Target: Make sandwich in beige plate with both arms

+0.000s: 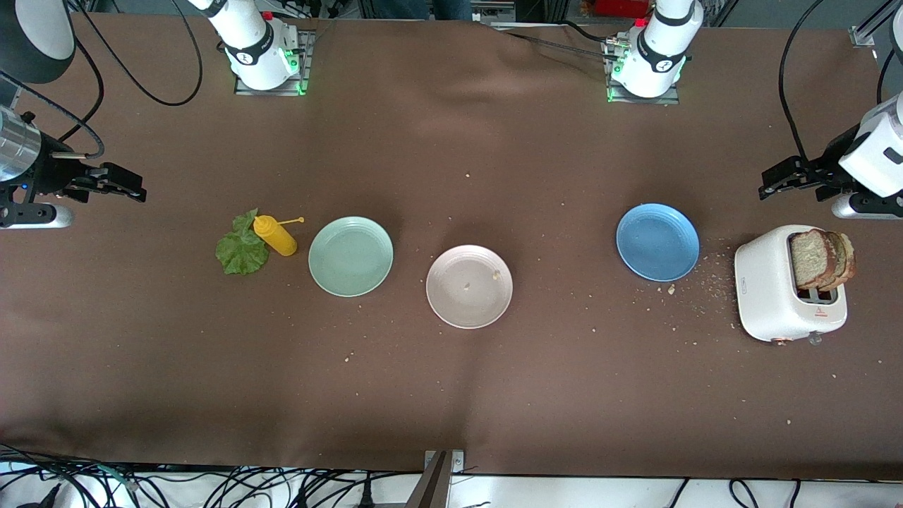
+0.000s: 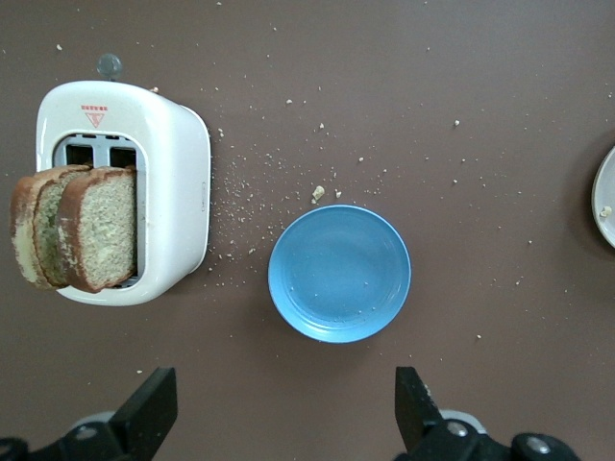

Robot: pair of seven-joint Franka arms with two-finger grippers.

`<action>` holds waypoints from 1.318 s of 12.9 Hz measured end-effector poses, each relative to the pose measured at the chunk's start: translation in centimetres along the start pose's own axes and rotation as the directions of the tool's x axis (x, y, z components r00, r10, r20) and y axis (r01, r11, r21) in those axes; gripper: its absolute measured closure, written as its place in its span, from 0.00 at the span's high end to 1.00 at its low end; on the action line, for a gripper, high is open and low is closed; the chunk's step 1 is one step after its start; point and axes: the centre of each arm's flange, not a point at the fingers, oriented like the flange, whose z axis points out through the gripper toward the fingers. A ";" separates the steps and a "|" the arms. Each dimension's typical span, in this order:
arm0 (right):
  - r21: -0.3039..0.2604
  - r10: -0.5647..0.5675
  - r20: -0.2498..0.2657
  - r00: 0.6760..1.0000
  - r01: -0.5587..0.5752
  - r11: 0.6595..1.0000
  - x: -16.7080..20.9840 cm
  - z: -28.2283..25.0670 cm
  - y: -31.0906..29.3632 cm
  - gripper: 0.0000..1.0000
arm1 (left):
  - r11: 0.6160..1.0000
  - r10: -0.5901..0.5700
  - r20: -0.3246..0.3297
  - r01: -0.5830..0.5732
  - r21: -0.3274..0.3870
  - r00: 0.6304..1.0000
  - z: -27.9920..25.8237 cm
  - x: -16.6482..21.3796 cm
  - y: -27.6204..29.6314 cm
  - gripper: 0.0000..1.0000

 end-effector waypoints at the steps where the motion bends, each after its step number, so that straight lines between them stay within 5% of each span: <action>1: 0.000 0.000 -0.001 1.000 0.000 1.000 0.0 -0.1 0.0 1.00 | 1.000 0.000 0.000 0.000 0.000 1.000 0.0 0.0 0.0 1.00; 12: 0.010 -0.095 0.062 0.994 0.095 0.995 -0.9 -0.6 -0.5 1.00 | 1.000 0.000 0.001 0.000 0.000 1.000 0.1 0.1 0.0 1.00; 15: 0.085 -0.055 0.033 0.998 0.052 0.995 -0.8 -0.9 0.9 1.00 | 1.000 0.000 0.002 0.000 0.000 1.000 0.2 0.1 0.0 1.00; 17: 0.085 -0.043 0.013 0.999 0.041 0.996 -0.6 -1.1 1.6 1.00 | 1.000 0.000 0.004 0.000 0.000 1.000 0.3 0.1 0.0 1.00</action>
